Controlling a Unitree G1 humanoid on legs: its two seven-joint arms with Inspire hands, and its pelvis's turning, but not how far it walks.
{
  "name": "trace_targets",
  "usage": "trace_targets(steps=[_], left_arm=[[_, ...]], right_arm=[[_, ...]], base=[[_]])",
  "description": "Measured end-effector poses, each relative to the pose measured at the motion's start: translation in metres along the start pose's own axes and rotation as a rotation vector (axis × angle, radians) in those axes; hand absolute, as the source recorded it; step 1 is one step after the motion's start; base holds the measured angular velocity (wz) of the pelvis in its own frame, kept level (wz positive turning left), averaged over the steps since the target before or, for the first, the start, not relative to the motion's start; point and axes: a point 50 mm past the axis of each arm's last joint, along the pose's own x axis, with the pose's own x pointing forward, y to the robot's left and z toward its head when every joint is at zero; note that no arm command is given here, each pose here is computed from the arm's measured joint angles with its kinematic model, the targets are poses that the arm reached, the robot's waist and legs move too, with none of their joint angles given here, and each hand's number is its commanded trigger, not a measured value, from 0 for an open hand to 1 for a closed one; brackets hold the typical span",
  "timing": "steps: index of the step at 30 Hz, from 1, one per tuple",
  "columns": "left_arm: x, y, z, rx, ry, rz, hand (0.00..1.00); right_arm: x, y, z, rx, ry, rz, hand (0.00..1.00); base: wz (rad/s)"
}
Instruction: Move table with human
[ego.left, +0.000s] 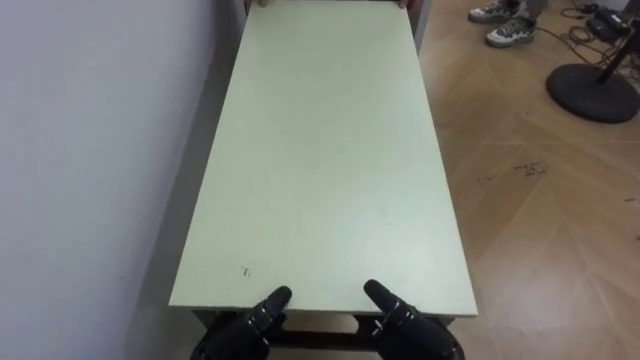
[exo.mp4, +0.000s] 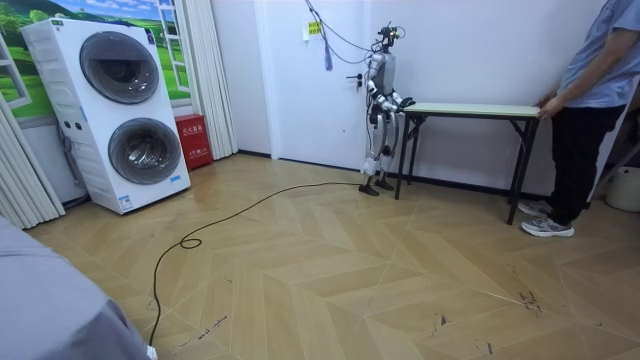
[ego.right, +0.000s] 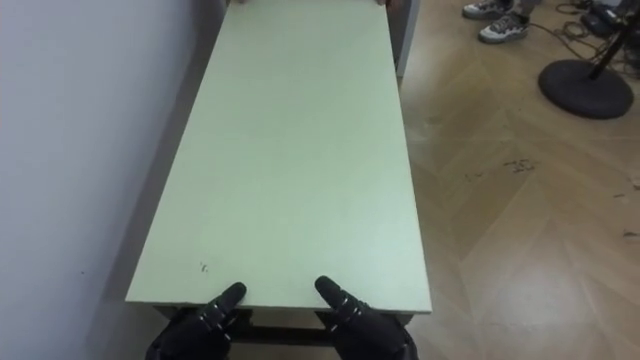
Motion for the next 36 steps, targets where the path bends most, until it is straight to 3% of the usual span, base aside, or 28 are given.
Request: trace_targets(steps=[5,8,18,28,32,36], left_arm=[[0.008,-0.022,0.006,0.040,0.005,-0.139,0.00],[0.014,-0.046,0.003,0.051,0.026,-0.262,0.00],[0.004,-0.044,0.009,0.115,0.090,-0.287,0.00],[-0.018,-0.026,0.015,0.285,0.186,-0.289,0.00],[-0.031,0.004,0.004,0.283,0.260,-0.146,0.00],[-0.042,0.033,-0.010,0.292,0.324,0.062,0.00]], right_arm=[[0.009,0.009,0.006,-0.024,-0.001,0.085,0.00],[0.011,0.013,0.006,-0.042,0.011,0.119,0.00],[0.001,0.010,0.010,-0.179,0.086,0.143,0.00],[-0.019,0.000,0.009,-0.349,0.233,0.178,0.00],[-0.032,-0.014,0.002,-0.394,0.308,0.101,0.00],[-0.051,-0.047,-0.003,-0.372,0.349,-0.139,0.00]], base=[[0.00],[0.01],[-0.02],[-0.02],[0.06],[0.05]])
